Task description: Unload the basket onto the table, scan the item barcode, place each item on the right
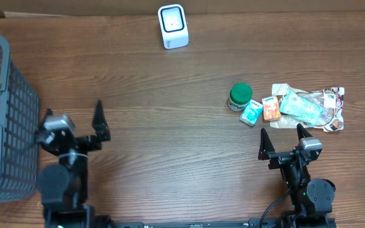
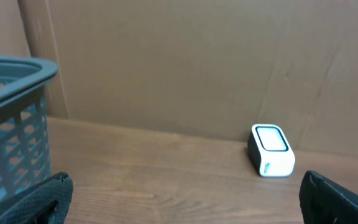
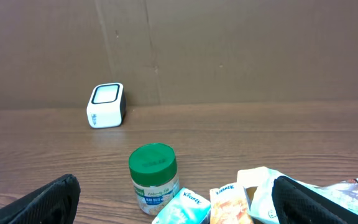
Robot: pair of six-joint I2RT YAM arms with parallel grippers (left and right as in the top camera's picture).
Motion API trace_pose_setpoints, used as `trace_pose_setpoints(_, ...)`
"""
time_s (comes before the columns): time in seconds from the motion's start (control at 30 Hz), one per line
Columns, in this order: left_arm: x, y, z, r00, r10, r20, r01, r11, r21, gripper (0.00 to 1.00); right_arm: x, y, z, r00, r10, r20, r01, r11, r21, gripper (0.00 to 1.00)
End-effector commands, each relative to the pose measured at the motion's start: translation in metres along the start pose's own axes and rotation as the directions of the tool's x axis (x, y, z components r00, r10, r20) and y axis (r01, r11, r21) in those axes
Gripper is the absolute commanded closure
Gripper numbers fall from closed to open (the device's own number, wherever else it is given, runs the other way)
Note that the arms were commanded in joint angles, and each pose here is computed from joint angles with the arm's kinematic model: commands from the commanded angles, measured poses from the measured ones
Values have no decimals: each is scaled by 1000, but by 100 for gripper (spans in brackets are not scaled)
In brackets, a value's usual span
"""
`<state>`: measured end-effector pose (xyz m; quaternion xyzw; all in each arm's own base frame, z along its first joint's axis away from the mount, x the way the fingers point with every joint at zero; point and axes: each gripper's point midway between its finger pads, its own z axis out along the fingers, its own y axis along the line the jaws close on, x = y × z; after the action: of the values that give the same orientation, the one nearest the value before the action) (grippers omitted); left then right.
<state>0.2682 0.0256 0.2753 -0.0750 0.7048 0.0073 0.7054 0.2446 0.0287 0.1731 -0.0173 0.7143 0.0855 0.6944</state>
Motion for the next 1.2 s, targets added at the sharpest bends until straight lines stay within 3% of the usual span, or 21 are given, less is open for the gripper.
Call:
trace_pose_setpoints(0.0,33,-3,-9,993,114,20,-114,993,32,0,2,0,0,1000,4,4,-4,1000,-1,0)
trace_pose_setpoints(0.37,95,5,-20,973,228,25,-229,973,25,0,2,0,0,1000,4,4,-4,1000,-1,0)
trace_pose_setpoints(0.5,119,11,-22,969,238,-71,-237,971,15,0,2,0,0,1000,4,4,-4,1000,-1,0)
trace_pose_setpoints(1.17,118,10,-23,970,232,-66,-231,973,23,0,2,0,0,1000,4,4,-4,1000,-1,0)
